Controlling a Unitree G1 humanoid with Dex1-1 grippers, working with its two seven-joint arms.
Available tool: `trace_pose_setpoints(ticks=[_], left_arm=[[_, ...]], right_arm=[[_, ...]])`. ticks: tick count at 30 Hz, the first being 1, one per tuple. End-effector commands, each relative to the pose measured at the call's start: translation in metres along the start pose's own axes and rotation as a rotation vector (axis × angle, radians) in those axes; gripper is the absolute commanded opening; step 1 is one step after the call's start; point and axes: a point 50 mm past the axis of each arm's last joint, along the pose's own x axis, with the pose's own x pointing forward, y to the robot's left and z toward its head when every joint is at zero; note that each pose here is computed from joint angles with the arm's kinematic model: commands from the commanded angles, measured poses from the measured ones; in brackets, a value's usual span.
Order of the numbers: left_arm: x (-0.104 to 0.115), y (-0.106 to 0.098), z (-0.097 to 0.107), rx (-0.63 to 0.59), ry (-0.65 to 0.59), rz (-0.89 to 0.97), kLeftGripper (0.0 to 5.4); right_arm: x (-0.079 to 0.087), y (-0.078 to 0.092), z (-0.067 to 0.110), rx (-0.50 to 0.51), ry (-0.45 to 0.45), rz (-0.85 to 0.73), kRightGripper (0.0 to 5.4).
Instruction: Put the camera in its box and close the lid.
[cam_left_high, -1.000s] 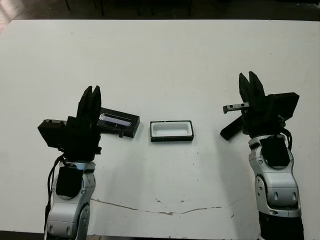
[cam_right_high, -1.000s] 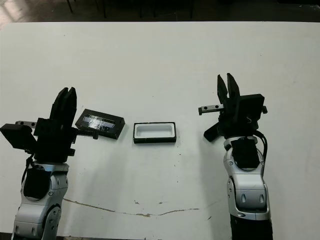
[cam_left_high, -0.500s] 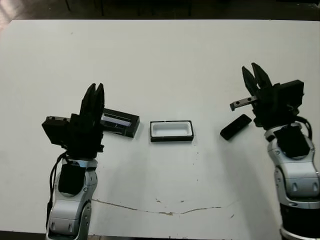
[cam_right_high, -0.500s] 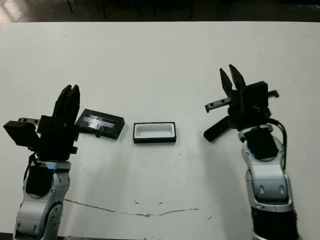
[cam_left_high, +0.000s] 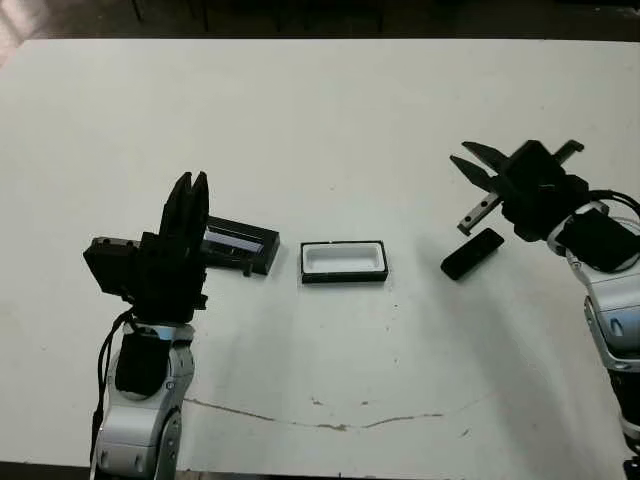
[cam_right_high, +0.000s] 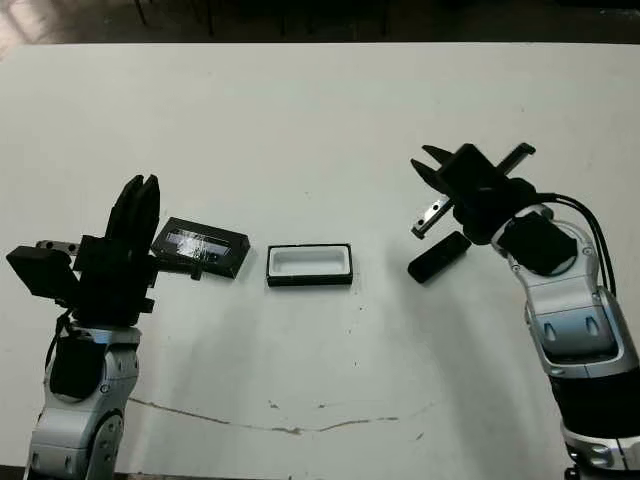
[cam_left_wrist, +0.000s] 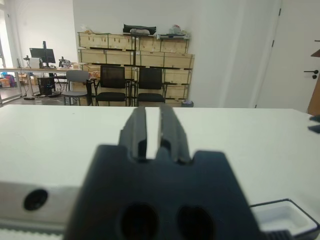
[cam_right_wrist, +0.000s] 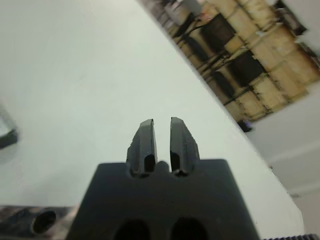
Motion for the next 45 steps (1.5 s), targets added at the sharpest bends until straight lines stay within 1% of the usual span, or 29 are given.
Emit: trace_pose_setpoints(ticks=[1, 4, 7, 13, 18, 24, 32, 36, 39, 45], left_arm=[[-0.005, 0.001, -0.005, 0.009, 0.041, 0.007, 0.0], [-0.005, 0.001, -0.005, 0.011, 0.045, 0.008, 0.0], [-0.006, 0.0, -0.005, 0.007, 0.042, 0.007, 0.0], [-0.006, -0.001, -0.006, 0.001, 0.043, 0.007, 0.0], [-0.007, -0.001, -0.006, 0.002, 0.042, 0.006, 0.0], [-0.007, -0.001, -0.008, 0.004, 0.036, 0.002, 0.0], [-0.008, 0.0, -0.008, 0.004, 0.043, 0.005, 0.0], [-0.008, 0.0, -0.007, 0.008, 0.046, 0.01, 0.0], [-0.007, 0.0, -0.007, -0.002, 0.042, 0.008, 0.0], [-0.007, -0.001, -0.006, 0.002, 0.044, 0.017, 0.0]], right_arm=[[0.005, 0.005, -0.006, -0.023, 0.071, 0.131, 0.01], [0.008, 0.01, -0.002, -0.081, 0.114, 0.2, 0.01], [0.01, 0.016, 0.0, -0.105, 0.162, 0.249, 0.01], [0.015, 0.026, -0.003, -0.138, 0.208, 0.299, 0.01], [0.014, 0.034, -0.011, -0.161, 0.244, 0.341, 0.01], [0.009, 0.037, -0.018, -0.18, 0.269, 0.366, 0.01], [0.0, 0.039, -0.023, -0.184, 0.276, 0.367, 0.01], [-0.008, 0.042, -0.022, -0.184, 0.258, 0.367, 0.01], [-0.014, 0.045, -0.021, -0.157, 0.27, 0.381, 0.01], [-0.027, 0.049, -0.018, -0.143, 0.273, 0.393, 0.01]])
